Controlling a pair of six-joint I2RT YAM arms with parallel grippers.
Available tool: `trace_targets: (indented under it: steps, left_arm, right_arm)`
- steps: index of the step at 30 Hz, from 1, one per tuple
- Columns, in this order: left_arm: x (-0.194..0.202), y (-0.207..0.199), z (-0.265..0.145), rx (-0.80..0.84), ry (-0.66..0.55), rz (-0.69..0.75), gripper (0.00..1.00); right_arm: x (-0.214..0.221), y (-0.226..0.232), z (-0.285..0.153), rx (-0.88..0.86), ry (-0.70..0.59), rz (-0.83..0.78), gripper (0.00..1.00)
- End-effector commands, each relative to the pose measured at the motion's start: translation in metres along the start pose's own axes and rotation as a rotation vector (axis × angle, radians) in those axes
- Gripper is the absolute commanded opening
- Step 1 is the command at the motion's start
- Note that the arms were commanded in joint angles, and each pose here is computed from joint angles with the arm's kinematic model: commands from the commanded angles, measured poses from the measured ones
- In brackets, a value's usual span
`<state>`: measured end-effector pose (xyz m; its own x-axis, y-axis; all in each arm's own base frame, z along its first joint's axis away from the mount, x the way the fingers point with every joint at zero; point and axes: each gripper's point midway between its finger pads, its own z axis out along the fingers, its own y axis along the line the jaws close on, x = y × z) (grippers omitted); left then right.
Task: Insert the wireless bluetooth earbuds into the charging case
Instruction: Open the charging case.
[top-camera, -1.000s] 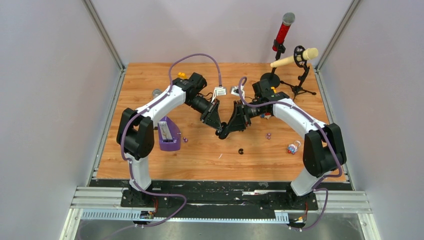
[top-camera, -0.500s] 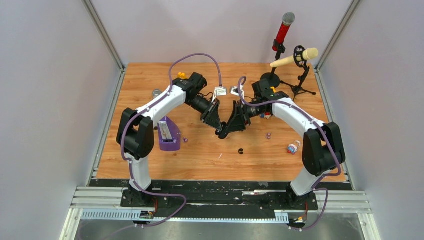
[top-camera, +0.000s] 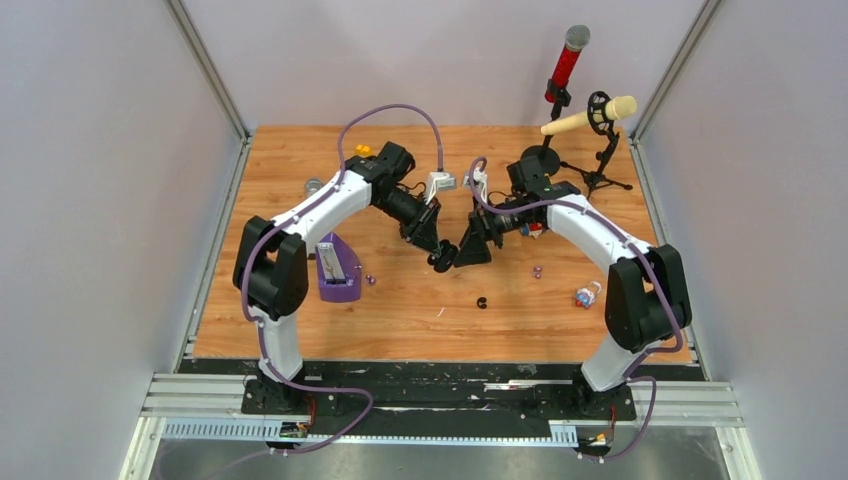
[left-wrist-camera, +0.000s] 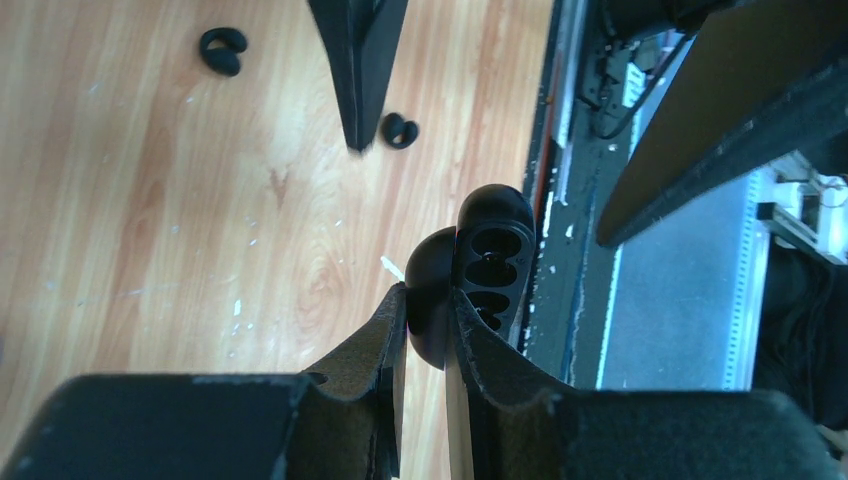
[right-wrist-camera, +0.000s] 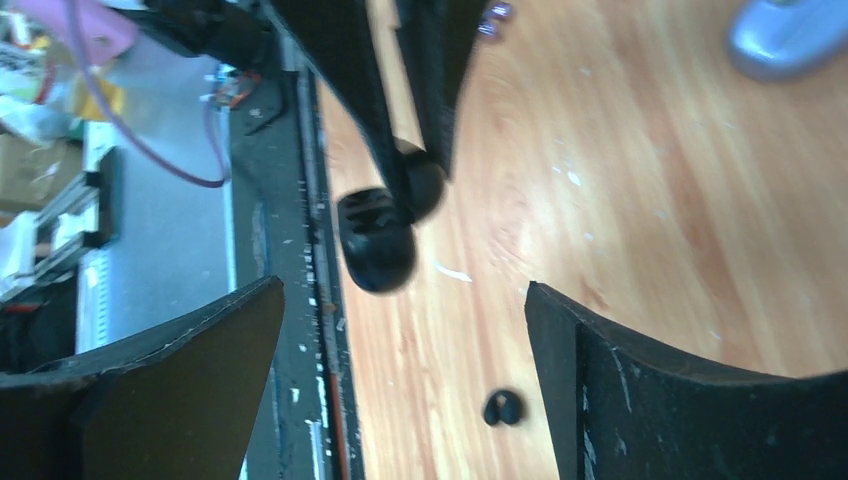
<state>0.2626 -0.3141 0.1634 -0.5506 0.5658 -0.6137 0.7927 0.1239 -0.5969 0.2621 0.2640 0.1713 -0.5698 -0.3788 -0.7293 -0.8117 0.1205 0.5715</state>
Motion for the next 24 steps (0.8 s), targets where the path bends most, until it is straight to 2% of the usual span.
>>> trace_targets:
  steps: [1,7,13,16,22,24]
  left_arm:
    - [-0.013,0.003,-0.017,-0.138,-0.014,0.067,0.17]
    - [-0.003,0.031,-0.026,-0.291,0.049,0.074,0.17]
    - [0.015,0.057,-0.032,-0.435,0.099,0.029,0.17]
    - [0.023,0.065,-0.034,-0.477,0.109,0.002,0.17]
    - [0.029,0.068,-0.037,-0.508,0.104,-0.016,0.17]
    - [0.03,0.067,-0.038,-0.511,0.095,-0.015,0.17]
  right_arm:
    - [-0.012,-0.03,-0.027,0.226,0.004,-0.081,0.93]
    - [0.013,-0.044,-0.043,0.376,0.08,-0.11,0.93]
    - [0.047,-0.042,-0.052,0.43,0.164,-0.192,0.84]
    - [0.054,-0.05,-0.054,0.476,0.161,-0.198,0.81]
    - [0.039,-0.08,-0.048,0.524,0.139,-0.102,0.59]
    - [0.032,-0.094,-0.046,0.544,0.141,-0.073,0.41]
